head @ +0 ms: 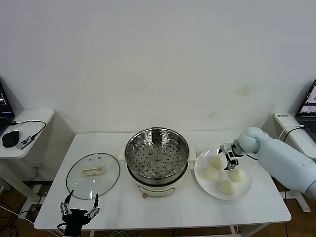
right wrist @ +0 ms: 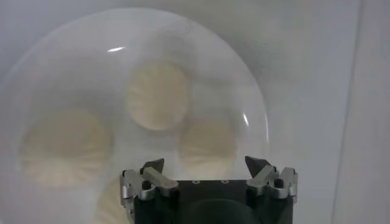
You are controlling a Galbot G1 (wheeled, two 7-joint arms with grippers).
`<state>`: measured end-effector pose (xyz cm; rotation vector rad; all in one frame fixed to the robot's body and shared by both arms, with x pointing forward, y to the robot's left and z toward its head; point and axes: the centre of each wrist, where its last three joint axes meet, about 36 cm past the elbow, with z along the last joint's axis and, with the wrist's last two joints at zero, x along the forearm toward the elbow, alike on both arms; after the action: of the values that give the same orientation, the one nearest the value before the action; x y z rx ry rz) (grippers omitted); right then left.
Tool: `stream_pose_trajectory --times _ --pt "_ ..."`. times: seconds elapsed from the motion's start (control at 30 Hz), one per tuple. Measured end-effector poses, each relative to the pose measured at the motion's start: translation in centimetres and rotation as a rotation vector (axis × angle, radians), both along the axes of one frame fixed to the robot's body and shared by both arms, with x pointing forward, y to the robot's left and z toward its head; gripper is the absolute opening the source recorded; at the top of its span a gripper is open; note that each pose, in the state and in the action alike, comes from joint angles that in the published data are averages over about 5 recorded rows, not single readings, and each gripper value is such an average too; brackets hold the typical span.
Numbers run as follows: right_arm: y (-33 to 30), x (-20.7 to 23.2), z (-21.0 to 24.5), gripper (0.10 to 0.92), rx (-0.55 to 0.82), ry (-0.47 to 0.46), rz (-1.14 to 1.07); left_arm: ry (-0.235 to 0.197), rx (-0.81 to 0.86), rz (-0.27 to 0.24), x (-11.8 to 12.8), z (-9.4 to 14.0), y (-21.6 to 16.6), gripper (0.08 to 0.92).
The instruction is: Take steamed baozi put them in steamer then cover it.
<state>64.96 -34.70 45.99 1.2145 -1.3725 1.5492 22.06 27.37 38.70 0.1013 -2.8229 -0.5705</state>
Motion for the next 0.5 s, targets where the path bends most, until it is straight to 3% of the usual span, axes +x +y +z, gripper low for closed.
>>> stream_pose_trajectory --times 0.5 --pt "1.0 0.9 -1.4 0.703 -0.027 0.022 -0.008 -0.003 0.01 0.005 0.1 0.1 0.3 0.823"
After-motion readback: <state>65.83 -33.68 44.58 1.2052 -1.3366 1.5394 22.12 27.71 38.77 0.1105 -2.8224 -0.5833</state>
